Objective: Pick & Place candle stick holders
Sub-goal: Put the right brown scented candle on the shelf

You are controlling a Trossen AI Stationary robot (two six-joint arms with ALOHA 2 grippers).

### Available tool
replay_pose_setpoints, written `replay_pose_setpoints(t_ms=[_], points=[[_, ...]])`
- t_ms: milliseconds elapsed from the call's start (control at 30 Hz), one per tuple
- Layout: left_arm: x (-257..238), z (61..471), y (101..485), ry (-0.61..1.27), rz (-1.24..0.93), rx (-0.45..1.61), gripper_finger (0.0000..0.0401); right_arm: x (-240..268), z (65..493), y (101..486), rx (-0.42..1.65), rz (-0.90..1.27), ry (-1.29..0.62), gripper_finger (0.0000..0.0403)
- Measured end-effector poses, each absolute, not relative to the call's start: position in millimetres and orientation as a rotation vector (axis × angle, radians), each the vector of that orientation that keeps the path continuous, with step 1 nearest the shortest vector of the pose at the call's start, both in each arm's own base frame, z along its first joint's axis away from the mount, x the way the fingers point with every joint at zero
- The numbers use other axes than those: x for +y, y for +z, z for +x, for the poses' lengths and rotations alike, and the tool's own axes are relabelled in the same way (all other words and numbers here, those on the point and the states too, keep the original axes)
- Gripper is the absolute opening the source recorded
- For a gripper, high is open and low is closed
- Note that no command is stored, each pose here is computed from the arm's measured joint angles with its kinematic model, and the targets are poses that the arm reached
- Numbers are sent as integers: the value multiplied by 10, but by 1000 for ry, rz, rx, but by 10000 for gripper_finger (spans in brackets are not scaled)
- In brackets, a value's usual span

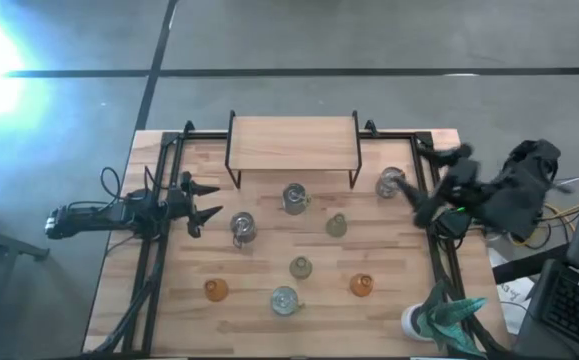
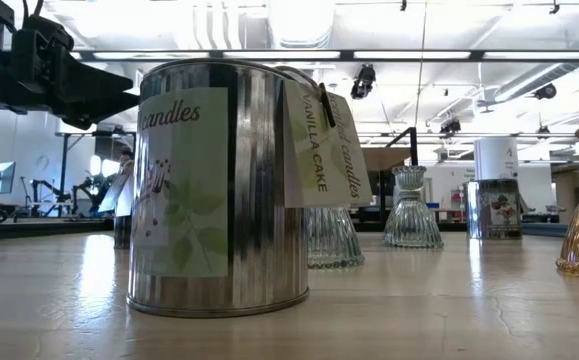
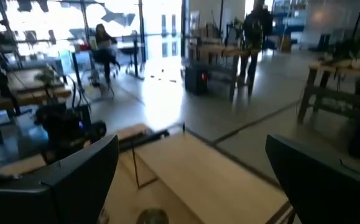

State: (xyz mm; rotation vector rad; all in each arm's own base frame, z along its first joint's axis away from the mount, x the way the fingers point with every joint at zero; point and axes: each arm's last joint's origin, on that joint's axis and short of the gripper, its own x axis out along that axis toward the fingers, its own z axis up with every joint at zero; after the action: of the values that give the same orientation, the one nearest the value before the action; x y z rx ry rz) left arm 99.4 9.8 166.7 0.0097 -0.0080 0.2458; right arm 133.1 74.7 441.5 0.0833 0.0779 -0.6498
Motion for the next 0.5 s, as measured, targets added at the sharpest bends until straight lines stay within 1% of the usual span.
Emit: replay_pose_setpoints(t_ms=[100,200,300,500], points=[[98,994,1666,246,10,-7,273,678,1459,4222,177,168,-671,400],[98,994,1667,246,10,-8,273,586,1588,4050,289,239,-740,400],[98,994,1667,246,10,-8,273,544,1717,3903,358,232,-828,400],[98,994,1667,246,10,-8,273,483,1874,3692,388,214,-997,400]])
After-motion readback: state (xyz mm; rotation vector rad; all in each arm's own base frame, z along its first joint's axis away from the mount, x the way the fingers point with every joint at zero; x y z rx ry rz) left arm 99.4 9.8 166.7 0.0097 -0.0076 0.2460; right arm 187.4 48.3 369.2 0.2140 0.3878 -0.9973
